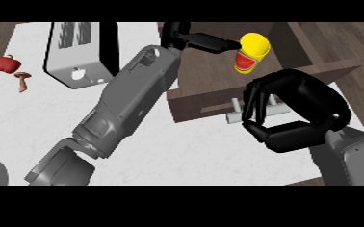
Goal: Pick up the cup, place it into the drawer and close the drawer
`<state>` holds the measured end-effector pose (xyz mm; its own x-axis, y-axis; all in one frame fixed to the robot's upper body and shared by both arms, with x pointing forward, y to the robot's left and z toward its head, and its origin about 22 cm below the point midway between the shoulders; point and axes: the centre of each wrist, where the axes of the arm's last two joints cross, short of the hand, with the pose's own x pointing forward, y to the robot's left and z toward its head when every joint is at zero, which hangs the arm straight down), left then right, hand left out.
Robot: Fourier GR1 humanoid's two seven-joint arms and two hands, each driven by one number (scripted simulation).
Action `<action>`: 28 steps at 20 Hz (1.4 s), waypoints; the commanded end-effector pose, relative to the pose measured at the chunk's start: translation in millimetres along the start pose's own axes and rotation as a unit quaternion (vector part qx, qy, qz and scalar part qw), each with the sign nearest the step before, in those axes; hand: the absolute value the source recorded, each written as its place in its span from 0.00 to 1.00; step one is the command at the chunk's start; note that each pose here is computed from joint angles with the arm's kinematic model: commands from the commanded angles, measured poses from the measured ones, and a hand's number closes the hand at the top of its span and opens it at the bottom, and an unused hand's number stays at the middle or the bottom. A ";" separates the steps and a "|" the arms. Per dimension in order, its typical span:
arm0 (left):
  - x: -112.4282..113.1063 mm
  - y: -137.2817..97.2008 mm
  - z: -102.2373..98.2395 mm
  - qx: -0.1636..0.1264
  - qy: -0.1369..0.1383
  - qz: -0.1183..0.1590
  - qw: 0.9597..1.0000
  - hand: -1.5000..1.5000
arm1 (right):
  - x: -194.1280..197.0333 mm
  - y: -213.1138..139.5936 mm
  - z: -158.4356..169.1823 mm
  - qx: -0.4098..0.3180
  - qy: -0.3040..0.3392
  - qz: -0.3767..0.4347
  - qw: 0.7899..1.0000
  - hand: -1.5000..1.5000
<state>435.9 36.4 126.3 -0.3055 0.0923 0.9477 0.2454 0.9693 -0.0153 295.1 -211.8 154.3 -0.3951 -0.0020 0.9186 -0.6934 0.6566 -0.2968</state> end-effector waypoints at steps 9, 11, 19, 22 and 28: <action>-5.9 6.1 1.6 0.052 -0.016 0.042 0.998 0.00 | -16.3 17.0 17.2 0.054 0.185 0.214 0.958 0.00; -11.6 6.6 7.7 0.051 -0.017 0.050 0.997 0.00 | -43.8 26.7 24.4 0.037 0.208 0.220 0.953 0.00; -32.9 38.2 27.1 0.048 -0.027 0.089 0.995 0.00 | -130.8 27.3 12.4 0.077 0.302 0.248 0.917 0.00; -25.7 41.0 24.5 0.058 -0.037 0.088 0.994 0.00 | -165.0 21.4 14.3 0.078 0.325 0.240 0.911 1.00; -30.8 73.1 38.8 0.056 -0.032 0.101 0.993 0.00 | -175.8 -25.5 7.7 0.010 0.301 0.249 0.921 1.00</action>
<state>429.5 96.1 86.4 -0.3270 0.2777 0.9033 0.1972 0.9549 -0.2222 357.6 -221.0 -1.4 -0.2665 0.7305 0.6288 -0.5697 0.4068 -0.7141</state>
